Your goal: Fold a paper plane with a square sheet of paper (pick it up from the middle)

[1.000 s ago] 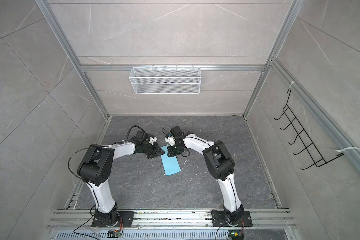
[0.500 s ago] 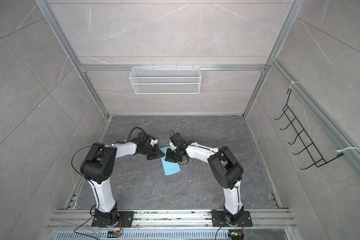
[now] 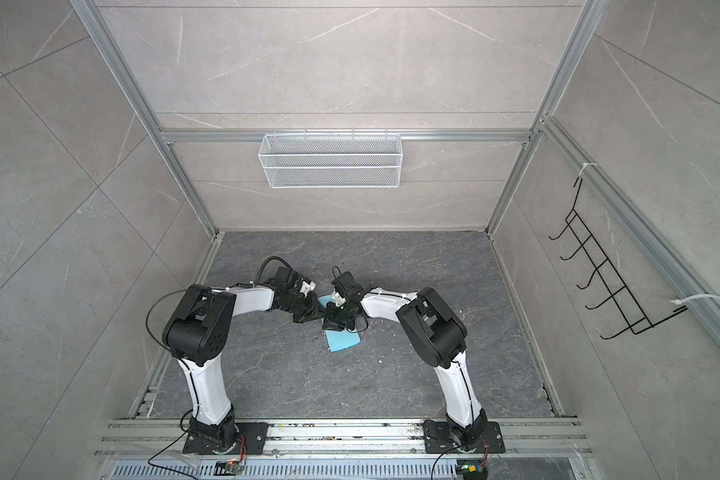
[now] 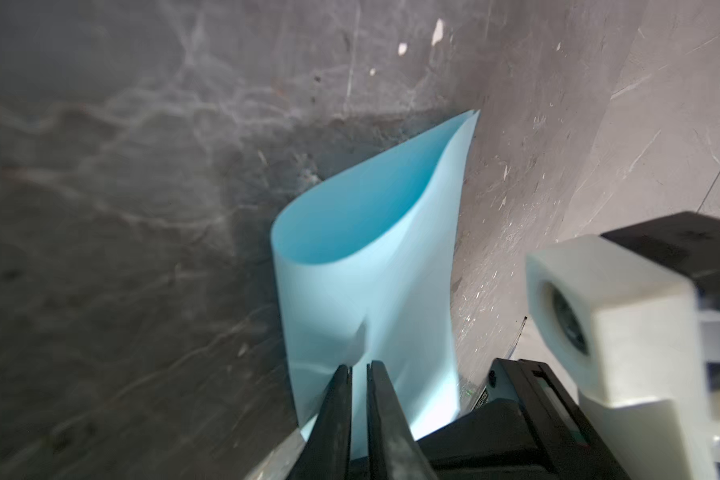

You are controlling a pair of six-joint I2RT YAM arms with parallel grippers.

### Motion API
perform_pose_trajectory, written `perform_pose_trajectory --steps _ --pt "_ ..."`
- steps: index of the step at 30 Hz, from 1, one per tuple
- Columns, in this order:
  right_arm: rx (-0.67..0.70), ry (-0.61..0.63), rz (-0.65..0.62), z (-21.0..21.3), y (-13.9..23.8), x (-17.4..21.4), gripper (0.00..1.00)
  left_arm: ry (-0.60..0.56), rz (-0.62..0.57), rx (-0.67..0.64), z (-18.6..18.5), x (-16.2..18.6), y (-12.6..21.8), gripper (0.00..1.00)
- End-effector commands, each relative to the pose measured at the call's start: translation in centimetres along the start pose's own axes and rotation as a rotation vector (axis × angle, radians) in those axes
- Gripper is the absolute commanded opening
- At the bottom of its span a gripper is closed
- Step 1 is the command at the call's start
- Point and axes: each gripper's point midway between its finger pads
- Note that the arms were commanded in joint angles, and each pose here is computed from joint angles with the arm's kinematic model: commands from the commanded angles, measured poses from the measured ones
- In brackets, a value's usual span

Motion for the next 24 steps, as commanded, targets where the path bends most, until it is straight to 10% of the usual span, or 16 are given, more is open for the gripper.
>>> perform_pose_trajectory --steps 1,24 --pt "0.002 -0.007 0.009 0.1 -0.5 0.0 0.07 -0.020 0.006 -0.015 0.2 0.5 0.2 0.15" --pt "0.097 -0.024 0.072 -2.9 -0.5 2.1 0.05 0.010 0.017 -0.059 1.8 2.0 0.1 0.13"
Point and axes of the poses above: each gripper's point midway between its finger pads, its own y axis back along the fingers, its own z axis along the line the jaws close on, x = y × z, and after that the axes turned 4 degrees about -y, right-handed
